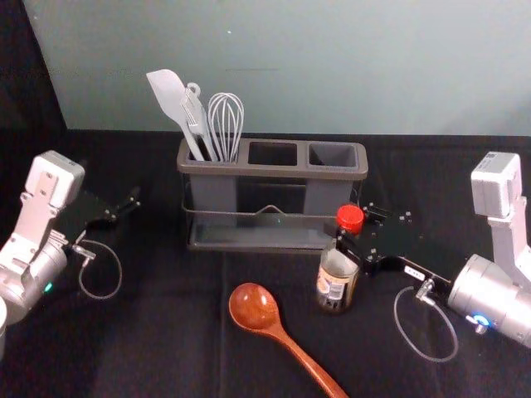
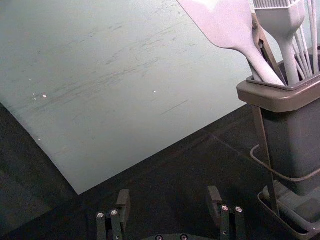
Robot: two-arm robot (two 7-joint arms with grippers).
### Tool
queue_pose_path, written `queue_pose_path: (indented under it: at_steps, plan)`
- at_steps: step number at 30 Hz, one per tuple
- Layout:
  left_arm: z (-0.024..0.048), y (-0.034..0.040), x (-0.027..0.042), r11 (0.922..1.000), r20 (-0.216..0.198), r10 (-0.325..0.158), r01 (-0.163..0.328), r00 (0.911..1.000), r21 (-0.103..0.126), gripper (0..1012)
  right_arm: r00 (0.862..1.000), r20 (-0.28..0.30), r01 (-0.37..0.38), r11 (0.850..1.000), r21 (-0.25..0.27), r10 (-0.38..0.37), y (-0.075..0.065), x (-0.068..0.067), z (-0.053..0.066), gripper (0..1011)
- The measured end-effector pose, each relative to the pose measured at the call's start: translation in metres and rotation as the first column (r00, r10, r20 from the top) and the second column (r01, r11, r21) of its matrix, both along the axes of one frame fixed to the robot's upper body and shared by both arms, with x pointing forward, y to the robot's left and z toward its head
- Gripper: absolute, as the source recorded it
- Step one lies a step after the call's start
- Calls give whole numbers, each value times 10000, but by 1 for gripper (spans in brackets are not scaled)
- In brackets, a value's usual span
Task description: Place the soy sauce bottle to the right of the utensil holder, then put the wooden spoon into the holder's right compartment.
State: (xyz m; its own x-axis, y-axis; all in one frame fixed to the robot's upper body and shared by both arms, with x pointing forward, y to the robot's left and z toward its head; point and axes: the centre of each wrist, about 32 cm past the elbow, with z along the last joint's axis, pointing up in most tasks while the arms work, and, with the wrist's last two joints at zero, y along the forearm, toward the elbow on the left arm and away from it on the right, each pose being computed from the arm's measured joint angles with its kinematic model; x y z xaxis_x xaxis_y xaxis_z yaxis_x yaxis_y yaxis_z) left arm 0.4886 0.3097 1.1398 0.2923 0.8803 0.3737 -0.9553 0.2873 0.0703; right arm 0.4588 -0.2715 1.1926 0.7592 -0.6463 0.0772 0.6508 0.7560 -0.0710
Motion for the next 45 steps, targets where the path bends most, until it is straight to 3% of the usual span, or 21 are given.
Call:
queue_pose_path:
  at_steps: [11,19,25,32,39,45]
  plan:
    - [0,0,0,10000,0,-1,1,10000,0,1005,10000,-1,-1,10000,22,1,0,-3,2,392]
    - [0,0,0,10000,-1,0,0,10000,0,1005,9999,100,109,9995,302,-112,-82,-98,81,392]
    - [0,0,0,10000,0,0,0,10000,0,1005,9977,443,492,9979,411,-510,-285,-268,175,392]
    - [0,0,0,10000,-1,0,0,10000,0,1005,9874,887,1276,9908,447,-1311,-542,-365,205,392]
    - [0,0,0,10000,0,0,0,10000,0,1005,9709,1144,2071,9775,405,-2105,-716,-318,155,392]
    - [0,0,0,10000,0,-1,1,10000,0,1005,9604,1293,2437,9691,393,-2468,-738,-172,112,392]
